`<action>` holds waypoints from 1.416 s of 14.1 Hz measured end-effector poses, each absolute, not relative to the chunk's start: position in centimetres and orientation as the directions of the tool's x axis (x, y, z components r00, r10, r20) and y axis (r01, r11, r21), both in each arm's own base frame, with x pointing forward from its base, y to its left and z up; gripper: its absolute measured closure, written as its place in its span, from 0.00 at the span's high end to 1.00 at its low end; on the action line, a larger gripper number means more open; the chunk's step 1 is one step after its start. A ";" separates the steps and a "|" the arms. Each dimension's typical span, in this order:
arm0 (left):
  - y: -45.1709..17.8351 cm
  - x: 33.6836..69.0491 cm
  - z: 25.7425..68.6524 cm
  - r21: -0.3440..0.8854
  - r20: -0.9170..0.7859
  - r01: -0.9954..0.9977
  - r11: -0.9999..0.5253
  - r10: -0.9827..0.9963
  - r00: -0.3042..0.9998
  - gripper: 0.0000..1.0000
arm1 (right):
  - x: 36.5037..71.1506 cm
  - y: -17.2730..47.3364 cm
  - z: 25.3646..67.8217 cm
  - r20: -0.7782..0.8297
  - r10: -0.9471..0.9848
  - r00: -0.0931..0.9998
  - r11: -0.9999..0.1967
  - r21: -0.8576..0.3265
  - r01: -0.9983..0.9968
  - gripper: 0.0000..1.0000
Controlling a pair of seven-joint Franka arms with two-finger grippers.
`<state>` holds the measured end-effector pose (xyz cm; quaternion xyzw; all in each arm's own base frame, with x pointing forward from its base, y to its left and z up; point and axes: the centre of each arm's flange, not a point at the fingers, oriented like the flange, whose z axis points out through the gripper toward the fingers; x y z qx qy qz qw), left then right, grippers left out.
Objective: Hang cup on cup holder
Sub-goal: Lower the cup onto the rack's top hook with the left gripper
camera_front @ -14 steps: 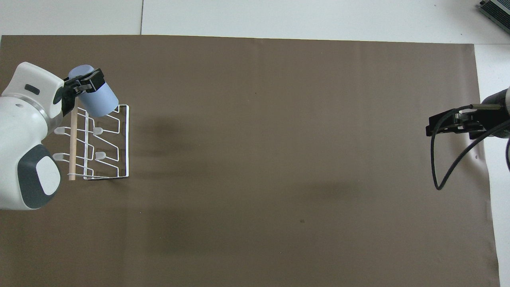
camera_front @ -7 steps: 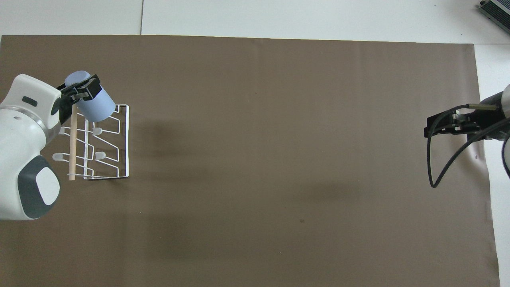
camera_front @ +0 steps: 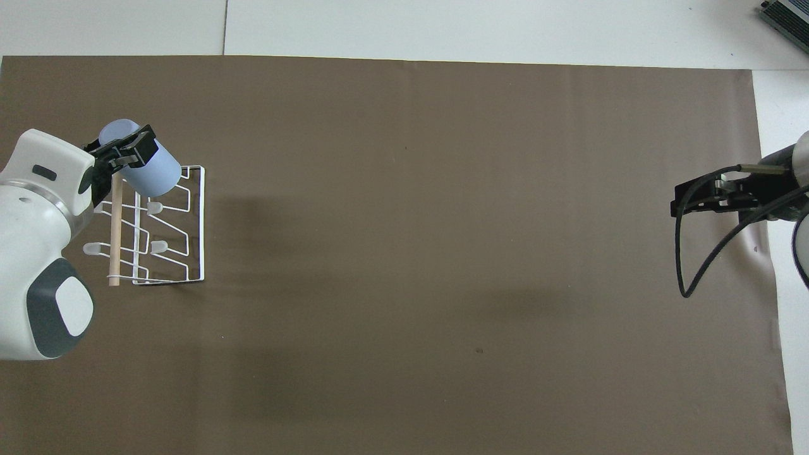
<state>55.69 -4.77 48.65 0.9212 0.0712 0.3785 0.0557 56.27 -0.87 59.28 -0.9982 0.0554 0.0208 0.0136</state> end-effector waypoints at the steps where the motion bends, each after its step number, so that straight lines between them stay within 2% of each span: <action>1: -4.6 55.7 48.7 0.157 0.690 0.091 -0.983 0.175 0.702 0.71 | 56.5 -0.9 59.4 -0.026 -0.094 0.995 -0.995 -0.027 -0.094 1.00; 5: -4.5 56.0 48.9 0.163 0.705 0.092 -0.982 0.182 0.686 0.71 | 56.7 -0.9 59.3 -0.008 -0.067 0.998 -0.997 -0.028 -0.067 1.00; 12: -4.2 56.5 46.9 0.174 0.716 0.093 -0.980 0.191 0.671 0.71 | 56.7 -0.8 59.3 -0.007 -0.065 0.998 -0.997 -0.028 -0.066 1.00; 20: -4.2 56.3 46.2 0.173 0.715 0.092 -0.981 0.189 0.673 0.71 | 56.5 0.3 60.9 0.032 -0.045 0.998 -0.999 -0.029 -0.044 1.00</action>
